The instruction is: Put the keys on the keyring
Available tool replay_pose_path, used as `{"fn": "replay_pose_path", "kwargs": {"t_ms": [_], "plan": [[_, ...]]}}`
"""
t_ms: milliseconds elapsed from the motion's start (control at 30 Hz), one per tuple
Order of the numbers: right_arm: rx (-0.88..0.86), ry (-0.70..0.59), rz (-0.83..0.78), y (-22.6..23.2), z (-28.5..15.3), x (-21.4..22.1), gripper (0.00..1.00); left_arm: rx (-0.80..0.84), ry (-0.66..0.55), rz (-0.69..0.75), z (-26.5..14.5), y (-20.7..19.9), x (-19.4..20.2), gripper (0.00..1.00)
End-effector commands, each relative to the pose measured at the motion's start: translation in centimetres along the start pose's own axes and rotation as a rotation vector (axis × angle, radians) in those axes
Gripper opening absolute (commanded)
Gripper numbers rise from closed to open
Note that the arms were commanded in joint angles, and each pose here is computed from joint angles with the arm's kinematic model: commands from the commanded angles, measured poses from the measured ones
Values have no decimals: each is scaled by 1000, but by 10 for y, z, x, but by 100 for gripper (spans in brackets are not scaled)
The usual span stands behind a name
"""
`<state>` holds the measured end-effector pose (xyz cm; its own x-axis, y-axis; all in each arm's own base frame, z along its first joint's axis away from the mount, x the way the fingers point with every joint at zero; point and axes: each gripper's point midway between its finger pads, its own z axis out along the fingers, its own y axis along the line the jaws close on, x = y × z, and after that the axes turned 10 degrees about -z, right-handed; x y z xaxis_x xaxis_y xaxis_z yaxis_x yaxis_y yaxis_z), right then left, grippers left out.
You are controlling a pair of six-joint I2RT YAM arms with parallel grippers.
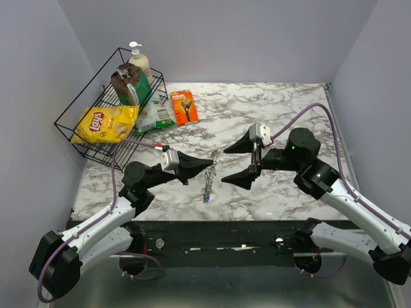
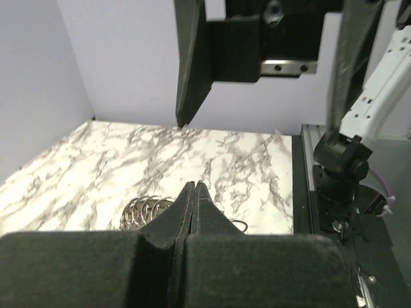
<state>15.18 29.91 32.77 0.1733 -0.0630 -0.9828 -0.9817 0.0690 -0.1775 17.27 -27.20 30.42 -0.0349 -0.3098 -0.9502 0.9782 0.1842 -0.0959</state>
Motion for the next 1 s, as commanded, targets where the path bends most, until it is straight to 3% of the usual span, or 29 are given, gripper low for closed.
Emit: {"fn": "replay_pose_path", "kwargs": {"t_ms": [0,300,467,667,800,967], "plan": [[55,3,-22,-10,-1,2,100,-105,12,-8,-5,19,15,0],[53,31,-3,-12,3,15,100,-246,69,-75,-34,28,43,0],[58,46,1,-13,4,21,100,-381,83,-78,-53,39,43,0],[51,39,0,-12,5,18,100,-562,110,-145,-76,64,71,0],[53,38,2,-11,3,18,100,-605,122,-165,-76,77,88,0],[53,39,12,-9,2,19,100,-608,228,-181,-65,94,117,0]]}}
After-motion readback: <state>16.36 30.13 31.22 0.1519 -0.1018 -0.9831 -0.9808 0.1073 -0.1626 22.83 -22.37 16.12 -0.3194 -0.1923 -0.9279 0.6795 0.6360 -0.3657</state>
